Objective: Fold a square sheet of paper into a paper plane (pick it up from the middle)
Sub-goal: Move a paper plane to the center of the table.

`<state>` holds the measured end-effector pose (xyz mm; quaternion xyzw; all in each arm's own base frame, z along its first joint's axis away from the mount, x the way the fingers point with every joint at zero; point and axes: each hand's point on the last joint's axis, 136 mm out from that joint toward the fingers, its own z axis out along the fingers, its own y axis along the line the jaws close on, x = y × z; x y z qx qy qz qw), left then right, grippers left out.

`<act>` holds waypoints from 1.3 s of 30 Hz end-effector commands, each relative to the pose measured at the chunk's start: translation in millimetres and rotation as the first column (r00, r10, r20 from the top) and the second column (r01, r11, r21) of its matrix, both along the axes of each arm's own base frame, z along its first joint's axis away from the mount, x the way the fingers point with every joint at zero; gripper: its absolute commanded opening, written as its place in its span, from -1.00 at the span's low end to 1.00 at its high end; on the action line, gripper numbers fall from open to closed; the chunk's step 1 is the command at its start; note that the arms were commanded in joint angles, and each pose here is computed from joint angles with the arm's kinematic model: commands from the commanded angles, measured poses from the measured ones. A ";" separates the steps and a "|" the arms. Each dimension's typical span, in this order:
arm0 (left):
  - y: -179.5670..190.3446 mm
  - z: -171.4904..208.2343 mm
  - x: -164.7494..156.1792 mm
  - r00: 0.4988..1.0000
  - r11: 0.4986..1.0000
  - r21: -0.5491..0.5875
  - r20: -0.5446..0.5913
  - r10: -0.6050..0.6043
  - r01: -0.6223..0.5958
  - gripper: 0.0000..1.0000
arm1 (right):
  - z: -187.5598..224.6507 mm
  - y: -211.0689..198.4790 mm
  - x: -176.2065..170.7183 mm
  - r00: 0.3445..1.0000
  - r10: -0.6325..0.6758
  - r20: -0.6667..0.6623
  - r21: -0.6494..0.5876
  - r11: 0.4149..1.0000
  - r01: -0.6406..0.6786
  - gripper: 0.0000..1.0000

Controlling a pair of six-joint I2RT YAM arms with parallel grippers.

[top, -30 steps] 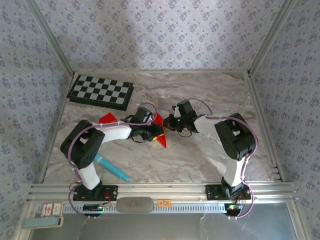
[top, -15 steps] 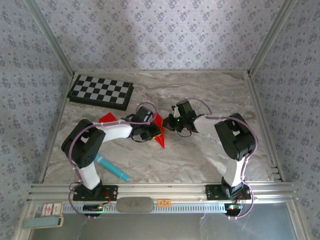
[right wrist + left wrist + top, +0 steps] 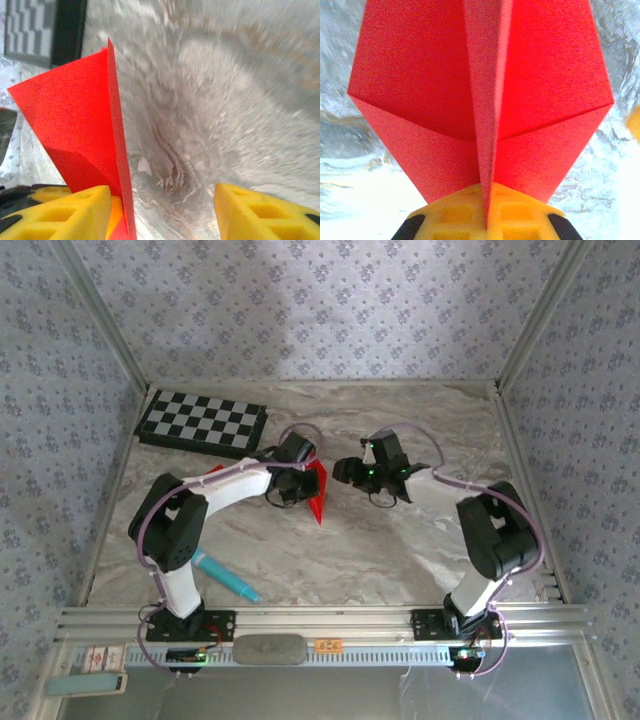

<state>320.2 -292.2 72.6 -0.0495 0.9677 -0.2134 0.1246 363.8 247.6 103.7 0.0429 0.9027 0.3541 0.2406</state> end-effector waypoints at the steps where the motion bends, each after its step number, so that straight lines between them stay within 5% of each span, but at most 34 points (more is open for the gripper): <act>1: 26.6 -12.6 -2.1 0.994 0.966 0.232 -0.035 -0.105 0.111 -0.99 | 3.6 -39.9 1.4 0.995 -0.046 0.093 -0.164 0.985 0.061 0.29; 14: 13.0 -28.8 51.1 0.984 0.908 0.379 -0.074 -0.162 0.178 -0.91 | 6.1 -85.1 -3.1 0.983 -0.128 0.133 -0.219 0.963 0.155 0.43; 39: 11.7 -60.2 53.6 0.986 0.909 0.392 -0.136 -0.093 0.140 -0.53 | 3.6 -83.0 -1.2 0.984 -0.132 0.120 -0.195 0.969 0.154 0.53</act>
